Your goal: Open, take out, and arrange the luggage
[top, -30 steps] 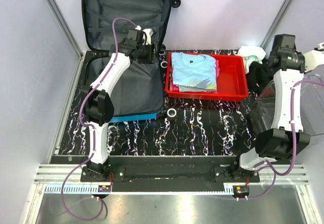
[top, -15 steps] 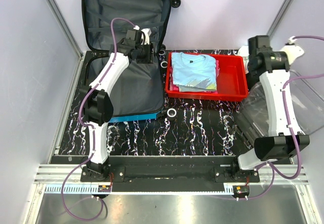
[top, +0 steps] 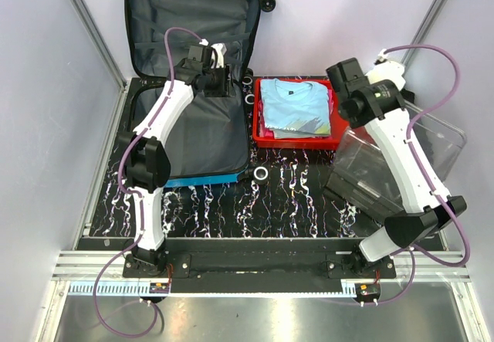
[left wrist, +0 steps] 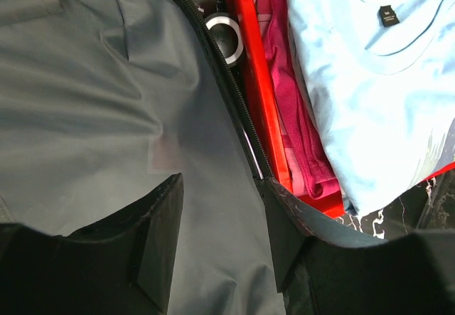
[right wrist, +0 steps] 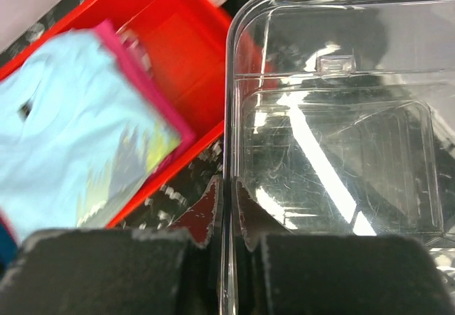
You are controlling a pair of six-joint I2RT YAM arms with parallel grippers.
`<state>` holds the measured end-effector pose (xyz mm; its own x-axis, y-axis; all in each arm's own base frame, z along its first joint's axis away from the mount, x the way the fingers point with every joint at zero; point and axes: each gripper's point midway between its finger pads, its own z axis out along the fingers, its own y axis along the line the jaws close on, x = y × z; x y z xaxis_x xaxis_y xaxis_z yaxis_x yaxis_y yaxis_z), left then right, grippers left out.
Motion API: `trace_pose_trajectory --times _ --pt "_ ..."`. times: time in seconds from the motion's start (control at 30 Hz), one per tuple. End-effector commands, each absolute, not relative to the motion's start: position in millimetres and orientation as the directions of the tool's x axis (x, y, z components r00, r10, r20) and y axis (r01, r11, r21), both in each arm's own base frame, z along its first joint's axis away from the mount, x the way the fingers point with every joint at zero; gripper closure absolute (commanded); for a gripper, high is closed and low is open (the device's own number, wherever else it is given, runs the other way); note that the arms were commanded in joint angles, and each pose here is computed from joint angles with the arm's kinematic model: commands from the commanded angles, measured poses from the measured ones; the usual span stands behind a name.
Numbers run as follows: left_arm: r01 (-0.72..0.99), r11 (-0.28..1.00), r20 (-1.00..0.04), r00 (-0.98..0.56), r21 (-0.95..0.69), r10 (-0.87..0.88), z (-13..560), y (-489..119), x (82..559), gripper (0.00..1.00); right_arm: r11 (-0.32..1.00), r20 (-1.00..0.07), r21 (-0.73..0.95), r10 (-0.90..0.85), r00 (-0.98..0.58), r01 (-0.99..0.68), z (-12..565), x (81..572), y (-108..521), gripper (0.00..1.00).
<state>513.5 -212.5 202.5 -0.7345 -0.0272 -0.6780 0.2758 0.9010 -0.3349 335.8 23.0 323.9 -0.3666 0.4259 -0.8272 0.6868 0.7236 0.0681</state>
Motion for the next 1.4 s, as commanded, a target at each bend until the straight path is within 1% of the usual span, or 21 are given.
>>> trace_pose_trajectory --times 0.0,0.2,0.3,0.47,0.5,0.63,0.73,0.87,0.97,1.0,1.1,1.13,1.17,1.2,1.23,1.27,1.3,1.33,1.37 --pt "0.317 0.894 -0.761 -0.648 -0.316 -0.039 250 -206 515 0.48 0.841 -0.659 0.051 0.433 -0.615 0.538 286 308 95 0.97" --pt "0.309 0.900 -0.764 -0.644 -0.306 -0.039 250 -199 518 0.48 0.923 -0.606 0.051 0.332 -0.723 0.382 277 300 161 0.97" --pt "0.301 0.905 -0.765 -0.642 -0.301 -0.041 250 -193 519 0.48 0.936 -0.600 0.050 0.306 -0.739 0.347 274 299 179 0.97" --pt "0.286 0.912 -0.768 -0.638 -0.295 -0.049 251 -180 523 0.48 0.952 -0.613 0.120 0.295 -0.733 0.283 281 315 215 0.97" --pt "0.283 0.913 -0.770 -0.636 -0.294 -0.051 252 -178 523 0.48 0.954 -0.613 0.111 0.287 -0.736 0.279 279 319 219 0.97" --pt "0.268 0.919 -0.772 -0.633 -0.290 -0.059 253 -167 524 0.47 0.947 -0.635 0.178 0.318 -0.704 0.267 296 329 236 0.97" --pt "0.263 0.921 -0.770 -0.636 -0.287 -0.058 252 -163 523 0.47 0.949 -0.632 0.215 0.314 -0.708 0.229 303 334 255 0.97" --pt "0.261 0.923 -0.769 -0.636 -0.285 -0.058 253 -156 522 0.47 0.963 -0.640 0.189 0.270 -0.719 0.194 301 335 265 0.96" --pt "0.243 0.926 -0.762 -0.644 -0.289 -0.068 250 -144 520 0.46 0.969 -0.649 0.178 0.248 -0.719 0.174 304 333 264 0.84" --pt "0.233 0.929 -0.756 -0.651 -0.287 -0.071 248 -139 519 0.46 0.970 -0.647 0.183 0.241 -0.723 0.160 304 332 266 0.76" --pt "0.174 0.954 -0.741 -0.668 -0.246 -0.069 237 -112 514 0.45 0.979 -0.647 0.172 0.198 -0.737 0.111 304 329 270 0.62" --pt "0.151 0.962 -0.739 -0.671 -0.226 -0.068 234 -99 514 0.45 0.981 -0.643 0.168 0.180 -0.745 0.091 303 327 271 0.54" --pt "0.112 0.975 -0.729 -0.681 -0.193 -0.066 226 -86 510 0.44 0.986 -0.641 0.154 0.144 -0.754 0.057 302 325 272 0.50" --pt "0.091 0.981 -0.722 -0.689 -0.173 -0.063 221 -77 507 0.44 0.984 -0.627 0.179 0.117 -0.770 0.003 302 322 282 0.47" --pt "0.052 0.990 -0.722 -0.689 -0.130 -0.059 218 -60 506 0.44 0.983 -0.621 0.180 0.078 -0.780 -0.045 302 319 286 0.41" --pt "0.035 0.994 -0.712 -0.701 -0.108 -0.053 212 -52 500 0.43 0.978 -0.624 0.167 0.005 -0.782 -0.127 304 315 289 0.39" --pt "0.021 0.996 -0.708 -0.705 -0.086 -0.046 210 -45 496 0.42 0.962 -0.623 0.208 -0.011 -0.782 -0.179 308 313 300 0.38" --pt "0.001 0.999 -0.706 -0.707 -0.050 -0.035 208 -32 495 0.42 0.954 -0.625 0.214 -0.029 -0.780 -0.208 307 311 304 0.36" --pt "-0.018 1.000 -0.702 -0.712 -0.023 -0.029 206 -24 492 0.41 0.940 -0.652 0.222 -0.055 -0.756 -0.260 318 308 304 0.34"
